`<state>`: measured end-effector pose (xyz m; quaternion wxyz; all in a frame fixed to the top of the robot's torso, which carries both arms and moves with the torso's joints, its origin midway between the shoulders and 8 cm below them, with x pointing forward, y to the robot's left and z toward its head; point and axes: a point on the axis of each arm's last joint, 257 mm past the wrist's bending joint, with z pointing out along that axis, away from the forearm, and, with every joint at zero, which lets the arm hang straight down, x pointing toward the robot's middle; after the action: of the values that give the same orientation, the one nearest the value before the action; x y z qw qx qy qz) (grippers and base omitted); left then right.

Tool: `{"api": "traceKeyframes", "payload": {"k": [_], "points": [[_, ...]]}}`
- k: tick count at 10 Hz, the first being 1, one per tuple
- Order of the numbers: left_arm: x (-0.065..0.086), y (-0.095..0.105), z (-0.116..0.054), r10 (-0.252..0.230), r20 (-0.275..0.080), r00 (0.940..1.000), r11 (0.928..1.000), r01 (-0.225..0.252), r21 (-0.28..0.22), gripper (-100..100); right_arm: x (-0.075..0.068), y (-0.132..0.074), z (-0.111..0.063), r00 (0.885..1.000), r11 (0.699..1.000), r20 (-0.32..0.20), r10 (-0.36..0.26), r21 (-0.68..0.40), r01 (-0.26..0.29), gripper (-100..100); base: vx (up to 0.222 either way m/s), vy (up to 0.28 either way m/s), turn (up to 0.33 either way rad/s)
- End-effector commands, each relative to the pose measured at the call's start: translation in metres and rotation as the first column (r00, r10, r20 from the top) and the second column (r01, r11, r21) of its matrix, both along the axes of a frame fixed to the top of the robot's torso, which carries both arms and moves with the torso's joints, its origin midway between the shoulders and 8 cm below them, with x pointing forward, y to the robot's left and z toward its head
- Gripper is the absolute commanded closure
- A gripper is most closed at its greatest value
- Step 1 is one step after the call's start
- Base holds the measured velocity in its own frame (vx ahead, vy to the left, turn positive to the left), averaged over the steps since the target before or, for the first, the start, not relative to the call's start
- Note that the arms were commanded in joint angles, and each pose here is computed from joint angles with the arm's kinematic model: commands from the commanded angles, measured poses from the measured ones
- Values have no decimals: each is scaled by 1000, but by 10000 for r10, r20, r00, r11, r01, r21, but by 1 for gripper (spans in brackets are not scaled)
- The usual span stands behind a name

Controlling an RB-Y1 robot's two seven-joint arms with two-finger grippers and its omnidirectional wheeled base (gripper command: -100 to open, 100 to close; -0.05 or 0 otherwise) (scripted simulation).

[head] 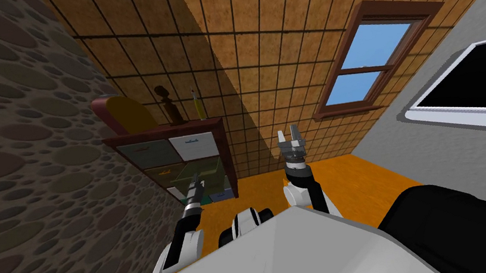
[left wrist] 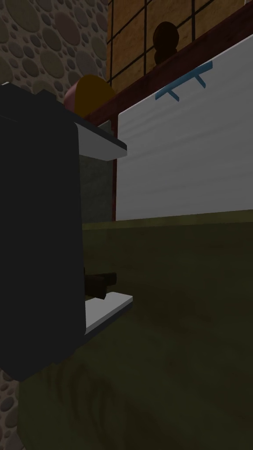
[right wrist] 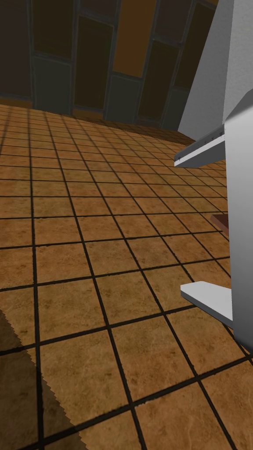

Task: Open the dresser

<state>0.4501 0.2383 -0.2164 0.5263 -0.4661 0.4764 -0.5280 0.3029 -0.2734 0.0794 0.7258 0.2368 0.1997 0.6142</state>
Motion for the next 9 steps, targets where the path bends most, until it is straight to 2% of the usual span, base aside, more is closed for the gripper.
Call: {"api": "traceKeyframes", "payload": {"k": [1, 2, 3, 4, 9], "points": [[-1, 1, 14, 5, -23, 10000, 10000, -5, -11, -100, 0, 0, 0, 10000, 10000, 0, 0, 0, 0, 0, -11, -4, -11], [-1, 1, 19, 7, -34, 10000, 10000, -7, -15, -100, 0, 0, 0, 10000, 10000, 0, 0, 0, 0, 0, -8, -5, -7], [-3, 2, 9, 13, -213, 9998, 10000, -14, -25, -100, 0, 0, 0, 10000, 10000, 0, 0, 0, 0, 0, 0, 0, 0], [-4, 2, 8, 16, -281, 9996, 10000, -17, -31, 0, 0, 0, 0, 10000, 10000, 0, 0, 0, 0, 0, 0, 0, 0], [-5, 3, 3, 38, -417, 9991, 10000, -39, -27, 0, 0, 0, 0, 10000, 10000, 0, 0, 0, 0, 0, 0, 0, 0]]}}
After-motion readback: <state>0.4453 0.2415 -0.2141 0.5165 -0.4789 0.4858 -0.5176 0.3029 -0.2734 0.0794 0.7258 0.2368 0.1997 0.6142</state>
